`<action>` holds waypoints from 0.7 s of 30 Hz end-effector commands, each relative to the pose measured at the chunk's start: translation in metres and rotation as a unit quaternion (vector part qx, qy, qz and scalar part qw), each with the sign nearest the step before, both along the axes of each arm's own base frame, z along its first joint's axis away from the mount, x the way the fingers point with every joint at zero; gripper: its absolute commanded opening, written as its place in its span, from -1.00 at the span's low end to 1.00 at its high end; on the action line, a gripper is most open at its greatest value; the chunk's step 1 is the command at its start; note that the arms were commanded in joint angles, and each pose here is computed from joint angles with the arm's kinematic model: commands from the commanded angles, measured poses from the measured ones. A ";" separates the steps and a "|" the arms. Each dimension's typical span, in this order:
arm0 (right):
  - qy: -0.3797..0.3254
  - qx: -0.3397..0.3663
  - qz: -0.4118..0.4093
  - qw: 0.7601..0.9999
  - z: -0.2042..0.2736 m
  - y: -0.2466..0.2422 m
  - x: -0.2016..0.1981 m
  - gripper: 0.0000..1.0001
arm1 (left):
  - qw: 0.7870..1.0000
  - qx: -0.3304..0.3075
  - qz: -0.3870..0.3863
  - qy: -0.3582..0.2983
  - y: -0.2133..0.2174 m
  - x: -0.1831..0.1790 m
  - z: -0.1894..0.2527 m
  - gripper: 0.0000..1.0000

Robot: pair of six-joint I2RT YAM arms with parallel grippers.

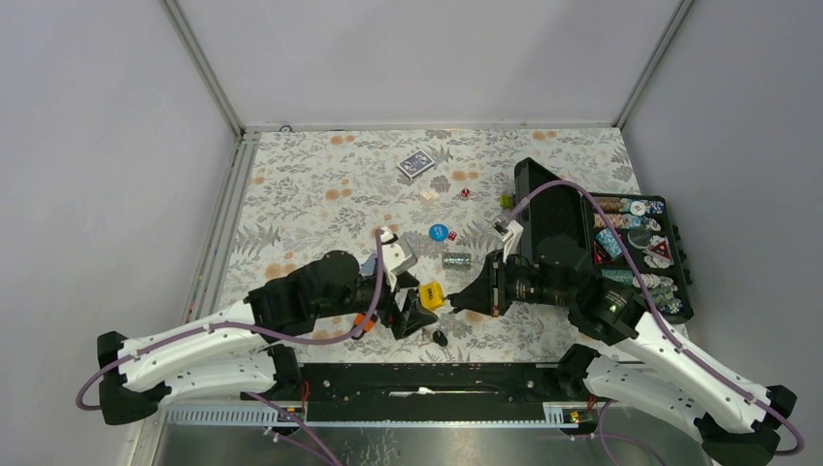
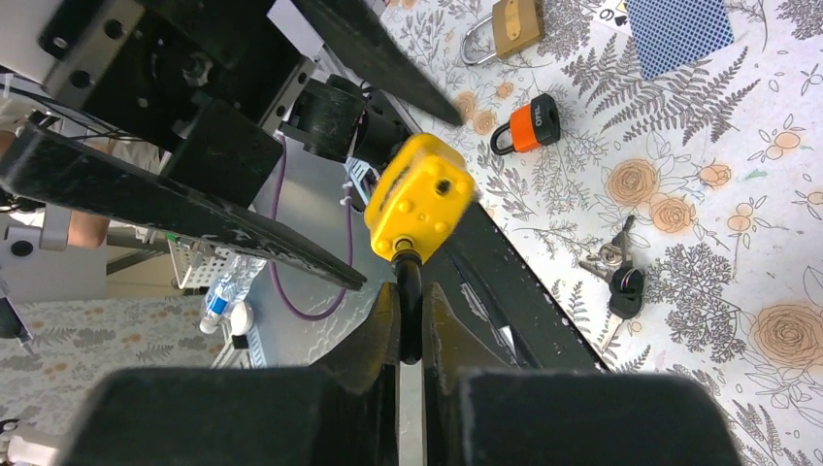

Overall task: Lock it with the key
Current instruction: Lock the lock.

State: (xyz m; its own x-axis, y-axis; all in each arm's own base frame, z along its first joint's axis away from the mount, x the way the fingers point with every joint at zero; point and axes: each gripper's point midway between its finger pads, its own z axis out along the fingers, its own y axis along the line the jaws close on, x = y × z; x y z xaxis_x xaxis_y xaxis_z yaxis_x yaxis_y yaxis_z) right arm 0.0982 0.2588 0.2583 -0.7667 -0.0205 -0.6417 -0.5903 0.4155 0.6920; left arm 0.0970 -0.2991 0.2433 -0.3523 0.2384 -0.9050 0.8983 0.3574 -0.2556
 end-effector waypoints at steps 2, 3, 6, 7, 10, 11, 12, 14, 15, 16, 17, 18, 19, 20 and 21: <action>-0.049 0.046 0.000 0.998 0.028 0.001 0.002 -1.00 | 0.994 -0.104 0.007 -0.040 -0.004 0.003 0.063 0.97; -0.049 0.048 0.000 0.998 0.030 0.001 0.001 -1.00 | 0.993 -0.108 0.009 -0.043 -0.003 0.003 0.065 0.98; -0.050 0.051 0.001 0.997 0.032 0.000 0.000 -1.00 | 0.992 -0.115 0.007 -0.050 -0.002 0.002 0.070 0.98; -0.049 0.052 0.001 0.997 0.032 0.001 0.000 -1.00 | 0.992 -0.119 0.004 -0.051 -0.002 0.002 0.072 0.98; -0.044 0.061 0.005 0.997 0.033 0.003 -0.001 -1.00 | 0.990 -0.129 -0.010 -0.051 -0.005 -0.003 0.076 0.96; -0.043 0.065 0.006 0.997 0.034 0.003 -0.002 -1.00 | 0.990 -0.134 -0.016 -0.050 -0.006 -0.005 0.077 0.94; -0.041 0.072 0.009 0.997 0.036 0.005 -0.003 -1.00 | 0.989 -0.137 -0.022 -0.048 -0.008 -0.007 0.078 0.92; -0.040 0.087 0.018 0.995 0.041 0.006 -0.006 -1.00 | 0.988 -0.141 -0.035 -0.043 -0.012 -0.010 0.078 0.85; -0.041 0.095 0.024 0.994 0.044 0.007 -0.008 -1.00 | 0.988 -0.142 -0.041 -0.040 -0.014 -0.012 0.077 0.82; -0.040 0.104 0.030 0.993 0.047 0.008 -0.011 -1.00 | 0.988 -0.141 -0.047 -0.037 -0.016 -0.014 0.077 0.78; -0.040 0.113 0.035 0.992 0.051 0.009 -0.013 -1.00 | 0.988 -0.140 -0.052 -0.034 -0.018 -0.015 0.076 0.74; -0.041 0.124 0.044 0.991 0.056 0.009 -0.016 -1.00 | 0.988 -0.140 -0.057 -0.032 -0.020 -0.016 0.076 0.70; -0.043 0.132 0.045 0.989 0.060 0.009 -0.017 -1.00 | 0.988 -0.140 -0.061 -0.030 -0.021 -0.017 0.076 0.66; -0.045 0.141 0.046 0.988 0.065 0.009 -0.018 -1.00 | 0.988 -0.140 -0.066 -0.028 -0.022 -0.019 0.076 0.63; -0.047 0.149 0.044 0.987 0.069 0.009 -0.018 -1.00 | 0.987 -0.141 -0.071 -0.027 -0.023 -0.020 0.077 0.60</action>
